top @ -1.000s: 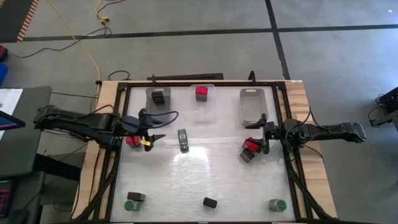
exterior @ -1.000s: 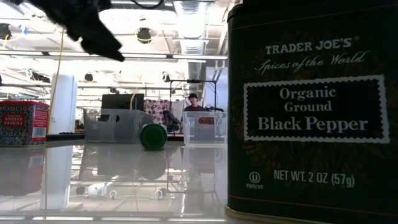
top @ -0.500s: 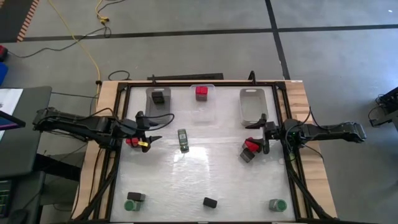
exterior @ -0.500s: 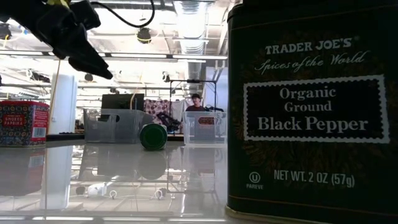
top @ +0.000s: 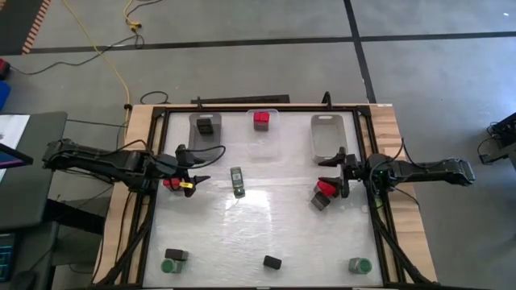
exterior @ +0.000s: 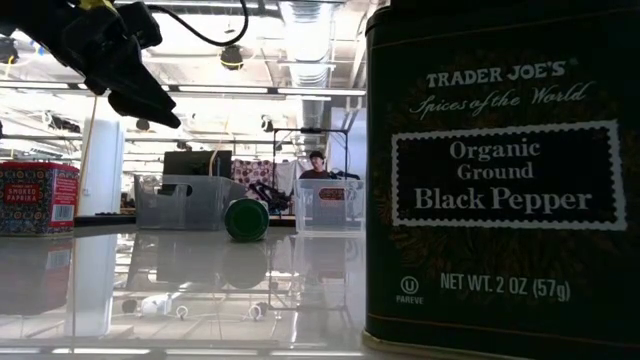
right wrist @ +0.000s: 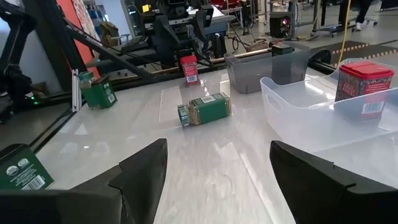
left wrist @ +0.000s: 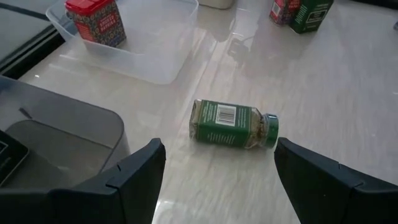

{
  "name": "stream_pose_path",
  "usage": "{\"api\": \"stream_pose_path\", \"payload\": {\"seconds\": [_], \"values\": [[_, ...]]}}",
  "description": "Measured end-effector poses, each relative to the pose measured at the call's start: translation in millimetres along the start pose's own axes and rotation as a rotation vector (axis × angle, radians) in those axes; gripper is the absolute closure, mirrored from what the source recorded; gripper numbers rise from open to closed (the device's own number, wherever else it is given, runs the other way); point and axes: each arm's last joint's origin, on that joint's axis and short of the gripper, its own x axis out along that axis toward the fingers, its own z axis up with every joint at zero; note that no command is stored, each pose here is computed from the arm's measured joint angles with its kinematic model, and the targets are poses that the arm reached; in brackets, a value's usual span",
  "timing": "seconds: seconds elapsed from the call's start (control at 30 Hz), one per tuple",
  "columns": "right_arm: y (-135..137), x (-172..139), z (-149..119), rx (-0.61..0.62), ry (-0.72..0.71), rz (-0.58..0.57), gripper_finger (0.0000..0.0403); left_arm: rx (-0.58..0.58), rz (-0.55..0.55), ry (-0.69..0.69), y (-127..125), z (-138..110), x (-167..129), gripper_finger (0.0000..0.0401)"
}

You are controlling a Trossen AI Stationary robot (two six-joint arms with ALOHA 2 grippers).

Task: Sort spices by type
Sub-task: Put the green seasoning bottle into the gray bin

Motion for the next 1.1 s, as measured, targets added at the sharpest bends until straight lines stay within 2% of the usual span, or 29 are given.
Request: {"api": "stream_pose_path", "payload": {"seconds": [0.3, 0.5, 0.67, 0.8, 0.9, 1.0, 1.1], "values": [[-0.2, 0.0, 0.2, -0.002, -0.002, -0.004, 0.0091, 0.005, 0.000, 0.000, 0.1, 0.0, 0.0, 0.0111], [-2.5, -0.9, 5.9, -0.006, -0.036, -0.114, 0.0091, 0.005, 0.000, 0.001, 0.1, -0.1, 0.0, 0.0111], [0.3, -6.1, 31.7, 0.005, -0.124, -0.155, 0.0091, 0.013, 0.000, 0.001, 0.1, -0.1, 0.0, 0.0111], [1.9, -9.6, 49.8, 0.038, -0.106, -0.213, 0.0098, 0.024, 0.000, 0.002, 0.1, -0.2, 0.0, 0.0111], [3.0, -11.4, 64.3, 0.109, -0.023, -0.283, 0.0105, 0.024, 0.000, 0.002, 0.1, -0.2, 0.0, 0.0111], [5.5, -11.0, 78.5, 0.164, 0.123, -0.339, 0.0112, 0.025, 0.000, 0.003, 0.1, -0.2, 0.0, 0.0111], [9.3, -7.9, 95.4, 0.135, 0.289, -0.387, 0.0117, 0.025, 0.000, 0.003, 0.1, -0.2, 0.0, 0.0111]]}}
